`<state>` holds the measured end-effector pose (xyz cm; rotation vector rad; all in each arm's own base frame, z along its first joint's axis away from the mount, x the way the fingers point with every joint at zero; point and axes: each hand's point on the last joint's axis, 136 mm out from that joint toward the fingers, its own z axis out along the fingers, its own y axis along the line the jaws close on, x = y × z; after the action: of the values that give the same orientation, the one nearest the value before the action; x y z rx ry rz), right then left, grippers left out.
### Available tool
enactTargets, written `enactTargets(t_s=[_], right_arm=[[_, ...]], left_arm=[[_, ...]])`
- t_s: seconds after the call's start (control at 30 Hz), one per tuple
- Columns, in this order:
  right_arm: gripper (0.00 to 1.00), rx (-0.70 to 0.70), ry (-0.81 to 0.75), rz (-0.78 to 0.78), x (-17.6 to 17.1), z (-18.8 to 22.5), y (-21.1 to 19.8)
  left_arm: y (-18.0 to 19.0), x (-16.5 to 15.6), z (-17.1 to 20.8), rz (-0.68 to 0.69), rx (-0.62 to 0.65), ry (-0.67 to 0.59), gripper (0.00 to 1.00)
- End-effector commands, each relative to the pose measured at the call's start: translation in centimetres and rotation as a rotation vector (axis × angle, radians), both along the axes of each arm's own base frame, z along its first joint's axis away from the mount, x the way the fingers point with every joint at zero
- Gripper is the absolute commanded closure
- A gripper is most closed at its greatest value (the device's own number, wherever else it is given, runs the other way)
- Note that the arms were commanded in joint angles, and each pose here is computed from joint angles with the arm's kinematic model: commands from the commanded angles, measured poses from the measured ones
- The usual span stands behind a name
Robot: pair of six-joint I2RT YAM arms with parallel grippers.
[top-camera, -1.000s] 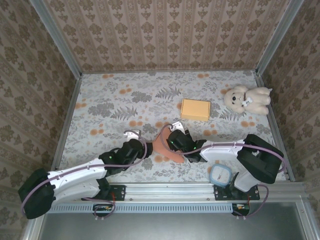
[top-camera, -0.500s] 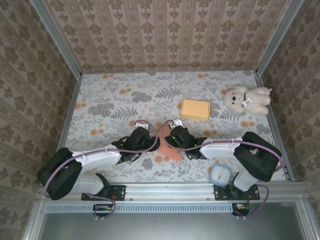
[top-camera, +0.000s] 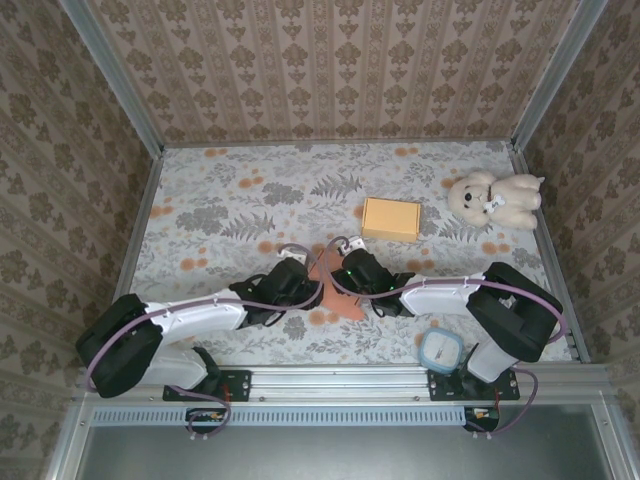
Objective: Fold the paper box
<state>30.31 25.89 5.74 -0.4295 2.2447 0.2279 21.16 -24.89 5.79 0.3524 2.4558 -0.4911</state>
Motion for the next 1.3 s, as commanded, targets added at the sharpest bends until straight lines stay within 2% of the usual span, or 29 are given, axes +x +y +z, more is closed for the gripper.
enactTargets(t_s=[0.0, 0.23, 0.43, 0.7, 0.73, 0.8, 0.83, 1.0, 1.07, 1.17, 1.27], right_arm=[[0.33, -0.054, 0.107, -0.006, -1.3, -3.1, -1.1], [0.33, -0.053, 0.115, -0.027, -1.3, -3.4, -1.2], [0.33, -0.046, 0.132, -0.034, -1.2, -4.0, -1.0], [0.33, -0.046, 0.142, -0.045, -1.2, -4.4, -1.0], [0.33, -0.046, 0.143, -0.045, -1.2, -4.5, -1.0], [0.33, -0.046, 0.147, -0.045, -1.3, -4.6, -1.0], [0.33, -0.044, 0.147, -0.044, -1.3, -4.6, -1.0], [0.33, -0.036, 0.147, -0.045, -1.4, -4.6, -1.0], [0.33, -0.035, 0.146, -0.046, -1.4, -4.6, -1.1], [0.33, -0.037, 0.144, -0.046, -1.4, -4.6, -1.1], [0.33, -0.035, 0.142, -0.045, -1.3, -4.6, -1.0]], left_arm=[[0.4, -0.2, 0.9, -0.008, 0.043, -0.022, 0.36], [0.1, -0.8, 1.0, -0.022, 0.057, -0.019, 0.39], [0.9, -1.1, 0.7, -0.013, 0.117, -0.032, 0.38], [1.0, -1.7, 0.8, 0.003, 0.067, -0.005, 0.37], [1.1, -1.7, 0.9, 0.004, 0.063, -0.008, 0.36], [1.7, -1.2, 1.4, 0.03, 0.078, -0.032, 0.23], [2.0, -0.9, 1.5, 0.04, 0.082, -0.037, 0.2], [2.8, 1.4, 1.9, 0.122, -0.053, -0.003, 0.16], [2.9, 1.9, 2.3, 0.156, -0.078, -0.011, 0.1], [2.6, 2.3, 2.9, 0.192, -0.12, -0.011, 0.09], [2.5, 2.4, 2.9, 0.249, -0.159, 0.027, 0.0]])
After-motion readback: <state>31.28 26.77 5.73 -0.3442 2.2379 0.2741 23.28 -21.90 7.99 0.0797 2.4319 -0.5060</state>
